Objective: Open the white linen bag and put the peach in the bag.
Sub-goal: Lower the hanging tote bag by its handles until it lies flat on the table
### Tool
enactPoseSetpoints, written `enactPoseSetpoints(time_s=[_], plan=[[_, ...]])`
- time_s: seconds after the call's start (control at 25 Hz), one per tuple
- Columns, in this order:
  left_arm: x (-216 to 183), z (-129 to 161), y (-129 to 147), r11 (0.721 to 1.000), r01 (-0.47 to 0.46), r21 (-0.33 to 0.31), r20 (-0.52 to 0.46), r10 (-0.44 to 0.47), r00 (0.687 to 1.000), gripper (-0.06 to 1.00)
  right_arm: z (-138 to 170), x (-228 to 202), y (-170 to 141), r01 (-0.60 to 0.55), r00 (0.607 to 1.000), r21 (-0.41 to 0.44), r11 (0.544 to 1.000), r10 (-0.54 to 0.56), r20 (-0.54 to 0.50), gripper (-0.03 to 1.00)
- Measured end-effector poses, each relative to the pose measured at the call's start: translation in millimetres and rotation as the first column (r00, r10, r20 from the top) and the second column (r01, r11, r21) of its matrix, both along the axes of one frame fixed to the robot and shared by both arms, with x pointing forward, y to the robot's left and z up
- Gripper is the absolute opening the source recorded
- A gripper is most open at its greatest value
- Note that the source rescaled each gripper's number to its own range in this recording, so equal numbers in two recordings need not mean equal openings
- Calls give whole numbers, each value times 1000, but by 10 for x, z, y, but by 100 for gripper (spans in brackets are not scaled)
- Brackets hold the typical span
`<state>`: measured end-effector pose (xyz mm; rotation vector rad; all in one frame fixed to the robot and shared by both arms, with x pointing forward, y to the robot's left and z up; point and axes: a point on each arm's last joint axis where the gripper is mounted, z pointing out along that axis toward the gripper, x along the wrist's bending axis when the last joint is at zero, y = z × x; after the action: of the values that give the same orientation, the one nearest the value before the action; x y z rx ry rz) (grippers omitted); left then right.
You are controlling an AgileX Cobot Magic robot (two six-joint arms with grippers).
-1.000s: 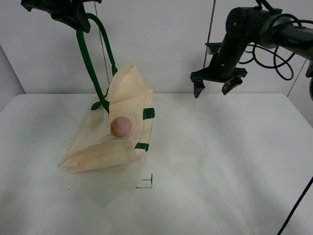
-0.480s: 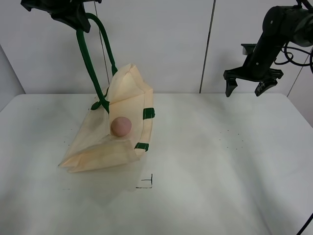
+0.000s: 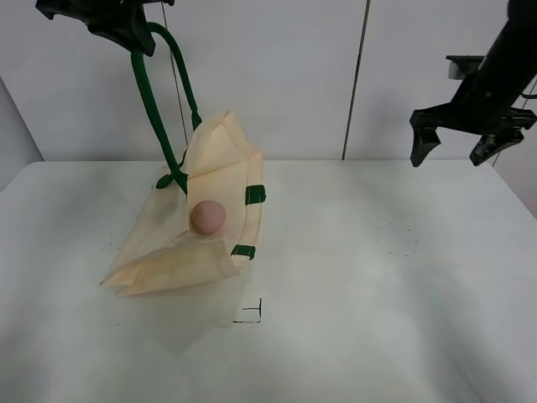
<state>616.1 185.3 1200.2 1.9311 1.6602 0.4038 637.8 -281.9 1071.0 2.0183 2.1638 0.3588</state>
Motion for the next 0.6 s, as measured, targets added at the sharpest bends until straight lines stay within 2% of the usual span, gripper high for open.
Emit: enactPoseSetpoints(time_s=[0.28, 0.48, 0.6], plan=[[0, 0, 0, 1000, 0, 0, 0, 0, 1000, 0, 212, -1216, -34, 2, 1000, 1, 1000, -2, -24, 100], [0, 0, 0, 1000, 0, 0, 0, 0, 1000, 0, 77, -2080, -59, 7, 1000, 2, 1000, -7, -25, 100], [0, 0, 0, 1000, 0, 0, 0, 0, 1000, 0, -38, -2543, -73, 11, 998, 5, 1000, -12, 63, 100]])
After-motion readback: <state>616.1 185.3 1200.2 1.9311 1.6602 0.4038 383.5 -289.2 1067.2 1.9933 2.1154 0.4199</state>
